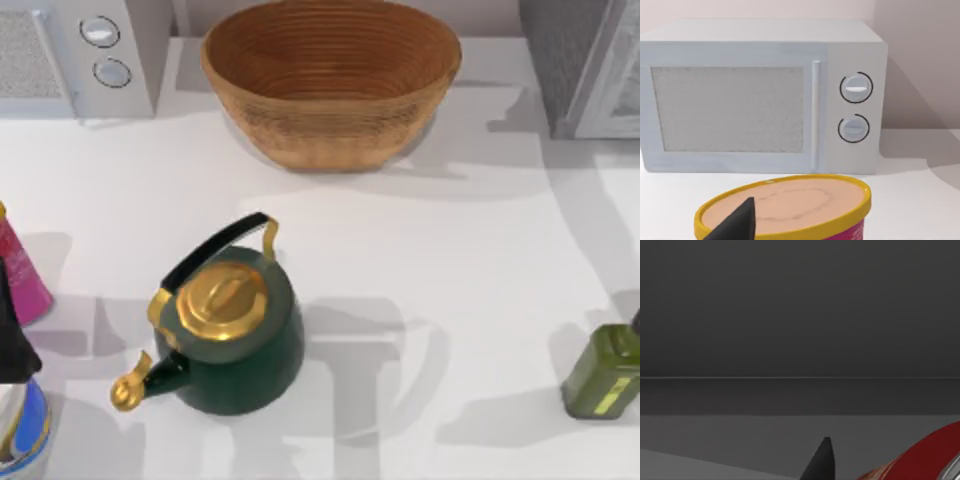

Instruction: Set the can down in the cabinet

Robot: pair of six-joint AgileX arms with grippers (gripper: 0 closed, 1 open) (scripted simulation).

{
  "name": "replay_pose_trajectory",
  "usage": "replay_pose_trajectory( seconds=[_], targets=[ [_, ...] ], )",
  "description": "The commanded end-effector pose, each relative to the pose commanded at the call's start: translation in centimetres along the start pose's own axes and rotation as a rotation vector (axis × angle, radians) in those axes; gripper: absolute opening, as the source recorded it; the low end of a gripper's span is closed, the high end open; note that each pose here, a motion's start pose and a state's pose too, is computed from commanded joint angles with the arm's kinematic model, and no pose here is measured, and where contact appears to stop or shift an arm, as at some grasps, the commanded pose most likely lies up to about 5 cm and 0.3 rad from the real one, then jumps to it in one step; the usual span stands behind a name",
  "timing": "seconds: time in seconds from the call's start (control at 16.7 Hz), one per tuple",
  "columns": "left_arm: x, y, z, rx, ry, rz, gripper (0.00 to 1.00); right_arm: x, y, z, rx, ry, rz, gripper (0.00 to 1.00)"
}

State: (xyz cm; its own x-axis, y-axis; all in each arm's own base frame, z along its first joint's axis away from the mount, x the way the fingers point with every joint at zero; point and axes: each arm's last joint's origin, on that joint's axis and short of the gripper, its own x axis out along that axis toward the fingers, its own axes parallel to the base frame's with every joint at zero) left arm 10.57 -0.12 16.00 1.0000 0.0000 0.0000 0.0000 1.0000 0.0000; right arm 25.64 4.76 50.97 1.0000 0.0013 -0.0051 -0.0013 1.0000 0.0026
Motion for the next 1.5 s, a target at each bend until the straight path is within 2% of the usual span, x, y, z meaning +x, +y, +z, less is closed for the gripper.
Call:
replay_pose_trajectory(
  seconds=[0.3, 0.54, 0.9, 1.2, 1.5],
  targets=[
    [0.0, 0.0, 0.0, 0.000, 0.000, 0.000, 1.00, 0.8, -0.1, 0.1, 0.001, 0.013, -0.002, 0.00],
    [0.0, 0.0, 0.0, 0.000, 0.000, 0.000, 1.00, 4.8, 0.4, 0.9, -0.003, 0.044, 0.001, 0.00],
    [0.0, 0.0, 0.0, 0.000, 0.000, 0.000, 1.00, 10.4, 0.3, 3.9, 0.009, -0.035, -0.002, 0.00],
    [0.0, 0.0, 0.0, 0.000, 0.000, 0.000, 1.00, 14.4, -0.2, 2.4, 0.004, -0.012, -0.003, 0.00],
    [0.0, 0.0, 0.0, 0.000, 0.000, 0.000, 1.00, 14.9, -0.3, 2.1, 0.003, -0.002, -0.003, 0.00]
  ],
)
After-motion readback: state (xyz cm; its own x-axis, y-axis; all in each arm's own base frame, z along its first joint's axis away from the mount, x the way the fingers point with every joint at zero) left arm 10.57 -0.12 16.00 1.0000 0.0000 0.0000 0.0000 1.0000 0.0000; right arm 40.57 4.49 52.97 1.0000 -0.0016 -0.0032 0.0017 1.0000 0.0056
